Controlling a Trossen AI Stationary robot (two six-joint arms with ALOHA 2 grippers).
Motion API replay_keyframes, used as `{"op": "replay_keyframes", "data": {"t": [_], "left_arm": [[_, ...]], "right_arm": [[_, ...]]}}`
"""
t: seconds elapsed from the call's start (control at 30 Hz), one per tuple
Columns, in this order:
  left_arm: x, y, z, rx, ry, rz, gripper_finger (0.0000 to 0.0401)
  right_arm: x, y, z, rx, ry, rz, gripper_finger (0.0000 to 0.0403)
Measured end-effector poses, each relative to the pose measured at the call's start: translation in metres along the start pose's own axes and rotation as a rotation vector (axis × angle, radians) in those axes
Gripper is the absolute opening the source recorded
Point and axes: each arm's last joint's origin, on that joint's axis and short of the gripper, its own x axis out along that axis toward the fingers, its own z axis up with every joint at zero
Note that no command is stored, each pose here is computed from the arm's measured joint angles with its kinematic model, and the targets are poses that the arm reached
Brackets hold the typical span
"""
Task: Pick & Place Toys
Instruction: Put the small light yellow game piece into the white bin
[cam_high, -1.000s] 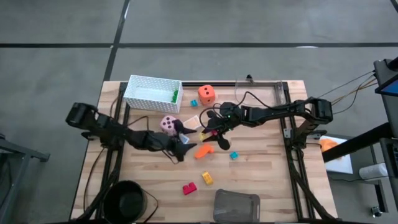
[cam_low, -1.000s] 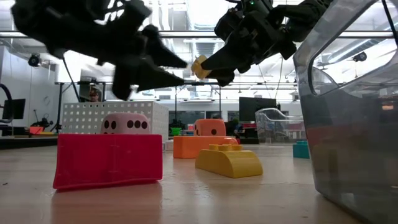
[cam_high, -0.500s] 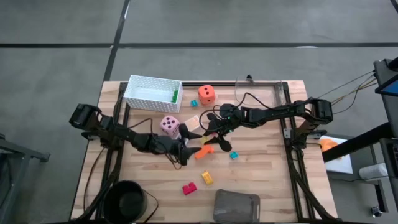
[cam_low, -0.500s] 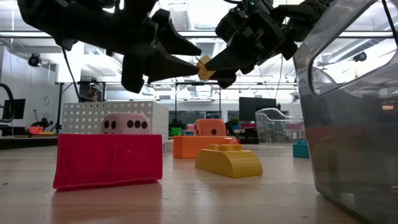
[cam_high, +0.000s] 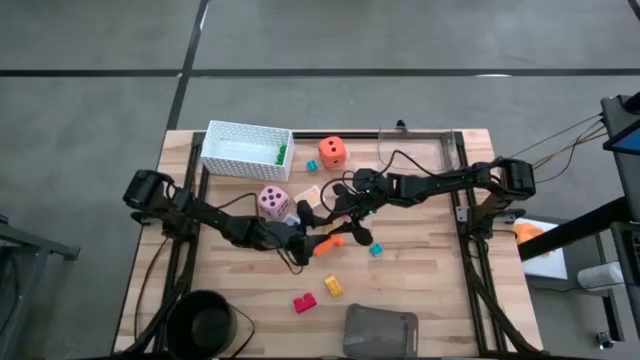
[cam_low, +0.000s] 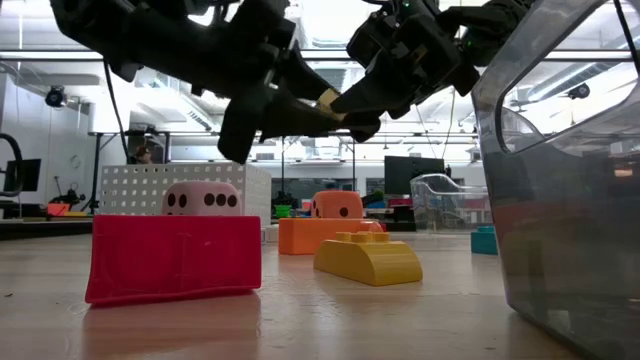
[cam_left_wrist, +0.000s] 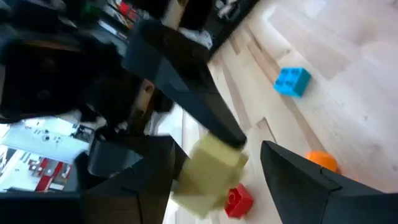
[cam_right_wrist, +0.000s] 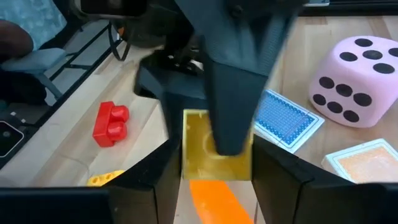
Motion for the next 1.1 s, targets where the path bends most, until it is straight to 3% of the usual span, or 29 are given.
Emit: {"op": "replay_keyframes", "data": {"t": [0.27, 0.5, 0.67, 0.83, 1.1], "left_arm": [[0.0004, -0.0004, -0.0027, 0.009, 0.031, 0.001, 0.023], [0.0003, -0.001, -0.0029, 0.005, 0.032, -0.004, 0.0144], [0.0001, -0.0018, -0.0037, 0.007, 0.037, -0.009, 0.0143], [-0.0003, -0.0033, -0.0047, 0.014, 0.045, -0.019, 0.0143], [-0.0012, -0.0054, -0.0057, 0.006, 0.063, -0.026, 0.0143]], "right_arm": [[0.0004, 0.0008, -0.0007, -0.002, 0.007, -0.002, 0.0109], [0.0002, 0.0008, -0.0005, -0.002, 0.006, 0.001, 0.0076], [0.0002, 0.0008, -0.0004, -0.006, 0.006, 0.001, 0.0059], [0.0002, 0.0008, -0.0004, -0.012, 0.006, -0.002, 0.0059], [0.0004, 0.0008, -0.0015, -0.023, 0.015, -0.003, 0.0097]]}}
